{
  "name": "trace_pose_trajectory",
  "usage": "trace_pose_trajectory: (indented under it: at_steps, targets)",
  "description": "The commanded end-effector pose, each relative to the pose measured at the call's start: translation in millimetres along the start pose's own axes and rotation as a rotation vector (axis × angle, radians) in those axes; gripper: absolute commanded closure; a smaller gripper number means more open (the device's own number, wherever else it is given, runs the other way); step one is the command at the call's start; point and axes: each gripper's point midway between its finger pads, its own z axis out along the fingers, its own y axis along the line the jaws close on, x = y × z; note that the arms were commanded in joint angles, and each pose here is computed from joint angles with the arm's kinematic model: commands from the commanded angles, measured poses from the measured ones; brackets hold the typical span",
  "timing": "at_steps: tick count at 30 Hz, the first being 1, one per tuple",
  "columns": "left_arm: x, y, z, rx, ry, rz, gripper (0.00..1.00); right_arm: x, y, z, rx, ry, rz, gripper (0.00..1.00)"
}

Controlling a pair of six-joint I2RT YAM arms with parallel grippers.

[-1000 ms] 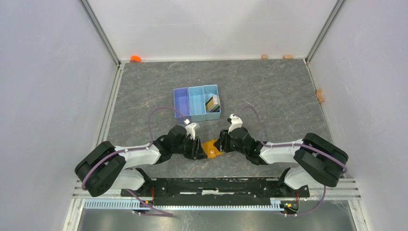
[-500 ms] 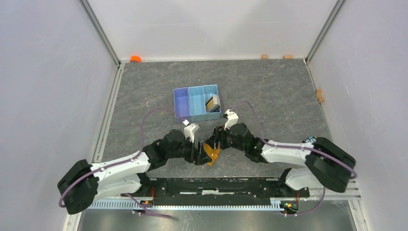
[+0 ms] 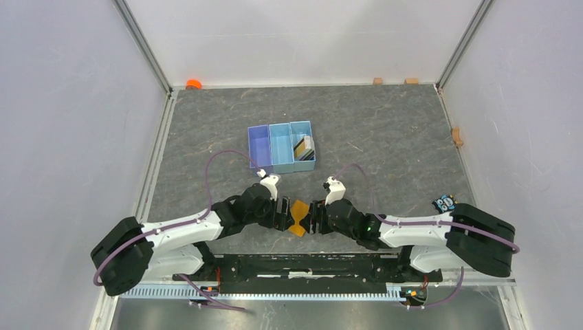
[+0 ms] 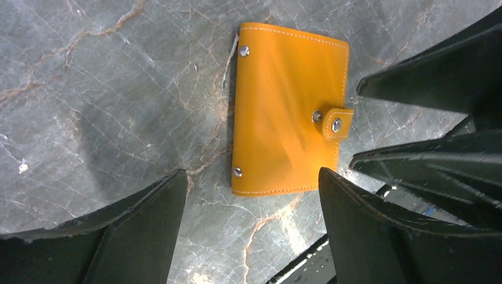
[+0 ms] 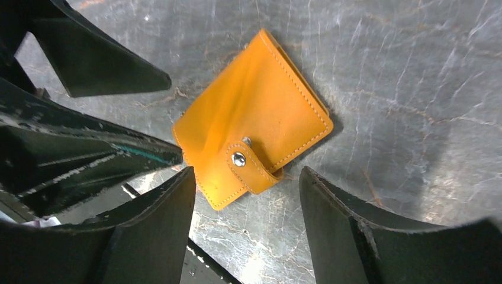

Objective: Put the credit cards into the card holder
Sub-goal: Open the card holder at the center of the board.

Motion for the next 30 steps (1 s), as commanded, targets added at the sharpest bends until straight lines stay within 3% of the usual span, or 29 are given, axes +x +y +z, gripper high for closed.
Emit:
trace_pose_trajectory:
  at_steps: [1,12,17,21,27,30]
  targets:
    - [-17,2,9,-0.01,-0.083,0.029,0.16,-1,17,12,-0.016,-0.019,0.052,0.31]
    - [2,4,18,0.021,-0.044,0.012,0.42,11,-14,17,0.173,-0.042,0.035,0.38]
    - [3,2,18,0.03,-0.045,0.007,0.44,17,-31,19,0.261,-0.018,-0.021,0.46]
    - [5,1,17,0.039,-0.036,0.001,0.44,20,-29,17,0.237,-0.012,-0.015,0.56]
    - [4,-1,15,0.049,-0.041,-0.003,0.43,13,-29,9,0.237,-0.035,-0.013,0.74]
    - [2,-5,12,0.067,-0.035,0.012,0.39,6,-29,3,0.238,-0.055,-0.025,0.88]
